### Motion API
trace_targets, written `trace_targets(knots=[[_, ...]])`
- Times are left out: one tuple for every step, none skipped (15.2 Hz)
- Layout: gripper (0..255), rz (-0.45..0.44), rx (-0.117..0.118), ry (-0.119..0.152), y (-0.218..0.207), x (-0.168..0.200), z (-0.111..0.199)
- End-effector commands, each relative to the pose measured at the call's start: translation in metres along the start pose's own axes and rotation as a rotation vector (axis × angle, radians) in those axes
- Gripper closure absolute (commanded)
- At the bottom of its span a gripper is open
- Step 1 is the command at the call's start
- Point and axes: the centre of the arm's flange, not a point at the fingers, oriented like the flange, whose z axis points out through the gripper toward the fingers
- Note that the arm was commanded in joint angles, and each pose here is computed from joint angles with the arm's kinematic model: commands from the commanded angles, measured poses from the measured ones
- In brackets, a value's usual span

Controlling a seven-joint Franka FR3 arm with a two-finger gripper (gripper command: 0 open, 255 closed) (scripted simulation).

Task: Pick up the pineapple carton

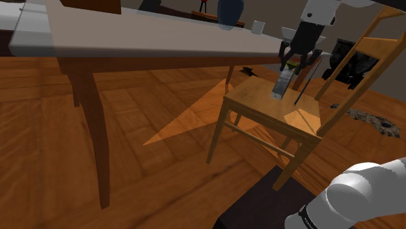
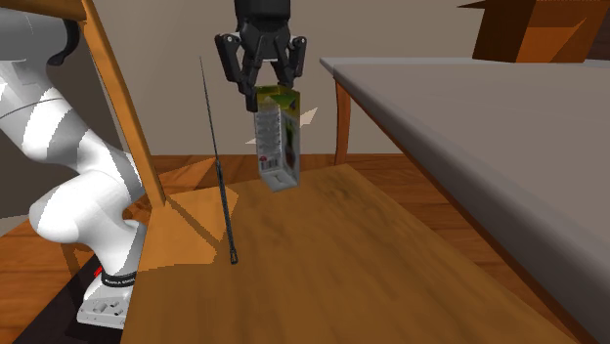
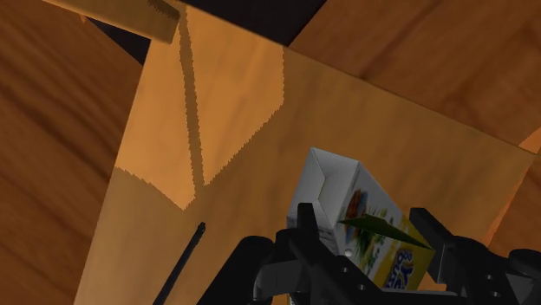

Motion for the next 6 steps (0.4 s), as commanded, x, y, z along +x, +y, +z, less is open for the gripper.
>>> trace_targets(knots=[[255, 0.000, 0.000, 0.000, 0.000, 0.001, -0.011], [255, 0.000, 0.000, 0.000, 0.000, 0.001, -0.016], [255, 0.000, 0.000, 0.000, 0.000, 0.001, -0.021], [255, 0.000, 0.000, 0.000, 0.000, 0.001, -0.027], [255, 0.000, 0.000, 0.000, 0.000, 0.001, -0.027], [255, 0.000, 0.000, 0.000, 0.000, 0.001, -0.028]])
